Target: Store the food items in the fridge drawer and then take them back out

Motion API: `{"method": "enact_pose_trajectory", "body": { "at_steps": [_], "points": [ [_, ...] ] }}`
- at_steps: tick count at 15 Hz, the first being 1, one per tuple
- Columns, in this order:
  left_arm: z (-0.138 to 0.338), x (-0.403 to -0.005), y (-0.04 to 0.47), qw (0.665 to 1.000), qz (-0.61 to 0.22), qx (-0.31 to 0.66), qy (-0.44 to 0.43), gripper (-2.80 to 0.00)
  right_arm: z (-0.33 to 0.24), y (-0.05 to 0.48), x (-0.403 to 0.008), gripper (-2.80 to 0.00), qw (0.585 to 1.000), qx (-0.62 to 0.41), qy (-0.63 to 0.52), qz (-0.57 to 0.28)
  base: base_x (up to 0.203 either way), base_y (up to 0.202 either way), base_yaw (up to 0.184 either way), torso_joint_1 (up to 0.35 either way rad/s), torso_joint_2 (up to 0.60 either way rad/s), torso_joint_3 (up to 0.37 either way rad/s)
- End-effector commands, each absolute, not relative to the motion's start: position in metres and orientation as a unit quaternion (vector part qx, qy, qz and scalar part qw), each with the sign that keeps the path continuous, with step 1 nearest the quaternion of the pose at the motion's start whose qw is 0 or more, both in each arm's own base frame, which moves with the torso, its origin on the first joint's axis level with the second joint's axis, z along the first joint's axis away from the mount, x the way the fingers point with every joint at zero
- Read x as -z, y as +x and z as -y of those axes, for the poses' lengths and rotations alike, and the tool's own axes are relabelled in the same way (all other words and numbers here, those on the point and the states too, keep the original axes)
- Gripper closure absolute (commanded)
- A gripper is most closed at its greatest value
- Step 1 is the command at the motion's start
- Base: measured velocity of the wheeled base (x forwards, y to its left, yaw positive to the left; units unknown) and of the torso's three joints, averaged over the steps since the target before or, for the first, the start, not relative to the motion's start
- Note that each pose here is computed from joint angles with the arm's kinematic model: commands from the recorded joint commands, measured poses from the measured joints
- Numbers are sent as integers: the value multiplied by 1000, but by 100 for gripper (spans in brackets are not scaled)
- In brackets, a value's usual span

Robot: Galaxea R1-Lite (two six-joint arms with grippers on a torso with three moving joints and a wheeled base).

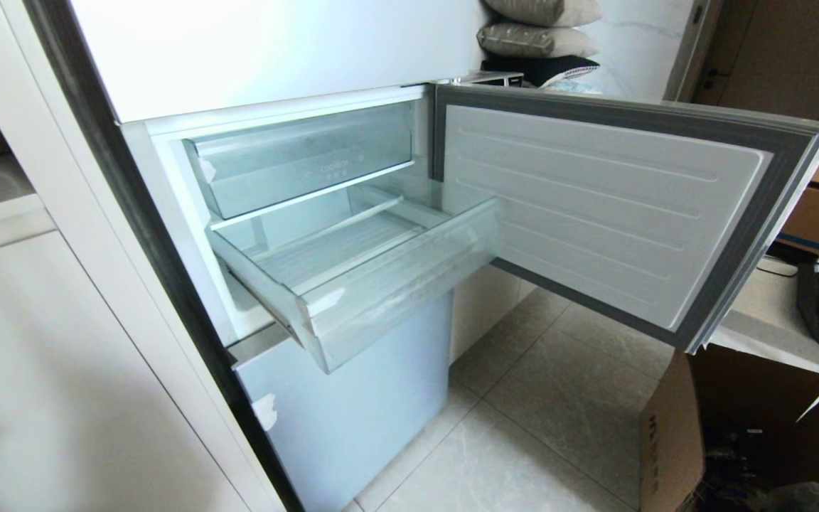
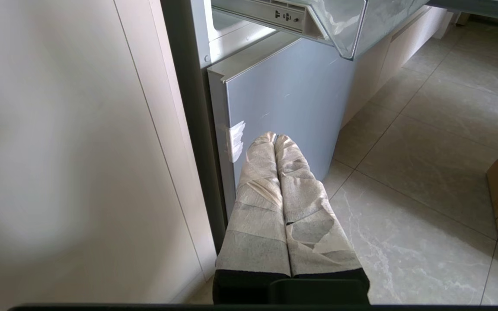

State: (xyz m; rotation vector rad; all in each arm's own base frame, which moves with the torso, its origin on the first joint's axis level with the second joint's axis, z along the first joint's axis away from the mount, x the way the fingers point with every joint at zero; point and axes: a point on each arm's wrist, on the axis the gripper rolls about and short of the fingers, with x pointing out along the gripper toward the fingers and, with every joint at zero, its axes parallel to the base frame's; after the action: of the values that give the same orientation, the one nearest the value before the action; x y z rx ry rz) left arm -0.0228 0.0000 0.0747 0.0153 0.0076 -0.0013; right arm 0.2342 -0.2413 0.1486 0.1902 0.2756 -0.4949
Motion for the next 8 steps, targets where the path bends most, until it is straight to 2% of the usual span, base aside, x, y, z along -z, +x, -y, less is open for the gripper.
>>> {"method": "enact_pose_trajectory", "body": {
  "at_steps": [1, 5, 8],
  "points": [
    [0, -75, -23, 1000, -5, 1, 8, 0, 197, 202, -179, 0, 964, 233, 73, -105, 0, 0, 0, 0, 0, 0],
    [0, -75, -23, 1000, -5, 1, 8, 0, 106, 126, -173, 0, 974, 201, 60, -89, 0, 0, 0, 0, 0, 0],
    [0, -75, -23, 1000, -5, 0, 8, 0, 42, 79, -148, 0, 989, 115, 45, -79, 0, 0, 0, 0, 0, 0]
  ]
}}
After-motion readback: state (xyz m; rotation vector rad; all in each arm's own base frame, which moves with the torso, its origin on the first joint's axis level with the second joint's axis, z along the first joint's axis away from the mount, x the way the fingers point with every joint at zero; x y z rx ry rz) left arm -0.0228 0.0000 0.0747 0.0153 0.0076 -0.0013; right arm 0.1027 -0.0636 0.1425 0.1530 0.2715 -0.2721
